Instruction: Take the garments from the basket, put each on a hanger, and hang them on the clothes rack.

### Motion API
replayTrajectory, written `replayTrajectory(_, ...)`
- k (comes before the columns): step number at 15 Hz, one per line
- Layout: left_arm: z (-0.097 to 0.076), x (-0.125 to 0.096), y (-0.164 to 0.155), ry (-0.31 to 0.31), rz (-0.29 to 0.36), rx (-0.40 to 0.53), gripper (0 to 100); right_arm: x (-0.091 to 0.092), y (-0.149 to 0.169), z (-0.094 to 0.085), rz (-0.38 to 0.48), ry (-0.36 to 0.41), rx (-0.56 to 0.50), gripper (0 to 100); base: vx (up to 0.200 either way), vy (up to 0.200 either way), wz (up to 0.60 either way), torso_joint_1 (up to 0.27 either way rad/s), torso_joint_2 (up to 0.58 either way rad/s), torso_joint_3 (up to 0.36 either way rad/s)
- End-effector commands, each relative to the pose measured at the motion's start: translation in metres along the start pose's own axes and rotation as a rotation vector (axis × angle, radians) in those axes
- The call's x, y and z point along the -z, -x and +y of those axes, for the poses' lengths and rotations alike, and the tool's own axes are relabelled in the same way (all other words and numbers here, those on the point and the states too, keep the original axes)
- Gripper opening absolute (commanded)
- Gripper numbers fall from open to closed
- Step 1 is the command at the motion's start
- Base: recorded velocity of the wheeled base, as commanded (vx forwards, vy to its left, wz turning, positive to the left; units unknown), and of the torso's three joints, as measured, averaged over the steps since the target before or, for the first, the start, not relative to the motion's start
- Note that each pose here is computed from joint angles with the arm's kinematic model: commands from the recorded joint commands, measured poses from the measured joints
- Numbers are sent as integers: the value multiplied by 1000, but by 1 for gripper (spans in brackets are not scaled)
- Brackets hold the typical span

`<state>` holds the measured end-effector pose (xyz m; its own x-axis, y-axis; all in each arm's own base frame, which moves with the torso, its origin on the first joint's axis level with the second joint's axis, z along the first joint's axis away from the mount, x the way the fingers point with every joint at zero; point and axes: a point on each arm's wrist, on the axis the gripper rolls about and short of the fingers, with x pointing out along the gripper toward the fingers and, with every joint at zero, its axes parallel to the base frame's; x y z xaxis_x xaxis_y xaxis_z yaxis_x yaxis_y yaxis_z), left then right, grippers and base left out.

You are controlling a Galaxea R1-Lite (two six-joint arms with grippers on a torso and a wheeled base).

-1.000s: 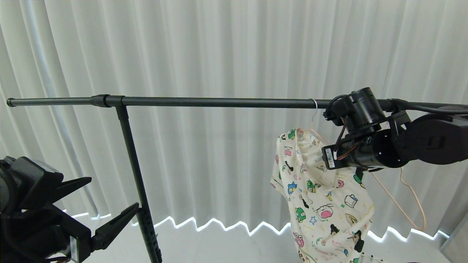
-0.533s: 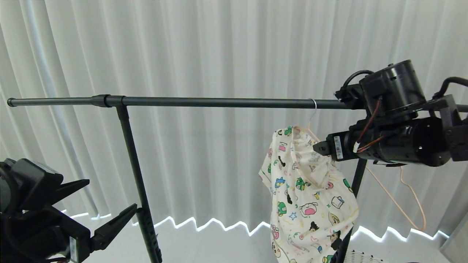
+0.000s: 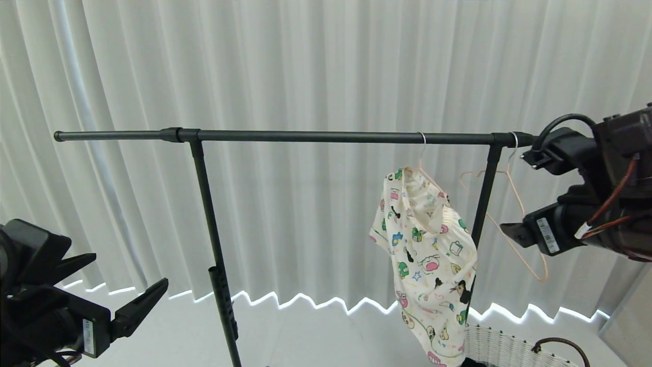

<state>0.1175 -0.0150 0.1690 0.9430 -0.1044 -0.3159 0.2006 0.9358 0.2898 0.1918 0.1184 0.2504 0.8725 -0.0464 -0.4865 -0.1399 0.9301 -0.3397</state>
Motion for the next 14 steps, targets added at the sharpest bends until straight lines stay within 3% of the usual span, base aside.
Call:
replayTrajectory(1, 3, 13, 1, 19, 53, -43, 100, 24, 12, -35, 28, 8, 125, 100, -200, 0, 0, 2, 7, -2)
replayTrajectory(4, 6, 32, 5, 49, 118, -105, 100, 57, 24, -70, 86, -24, 273, 100, -200, 0, 0, 2, -3, 4)
replayTrajectory(7, -1, 68, 15, 87, 230, -149, 100, 87, 36, -84, 129, -65, 370, 100, -200, 0, 0, 2, 5, 6)
replayTrajectory(9, -12, 91, 26, 93, 280, -147, 100, 105, 39, -84, 172, -51, 392, 100, -200, 0, 0, 5, 7, 5)
replayTrajectory(12, -22, 109, 48, 100, 375, -160, 100, 120, 38, -82, 218, -38, 397, 100, 0, 0, 0, 0, 0, 0)
replayTrajectory(14, -25, 112, 54, 122, 371, -175, 100, 123, 35, -81, 220, -40, 399, 100, 0, 0, 0, 0, 0, 0)
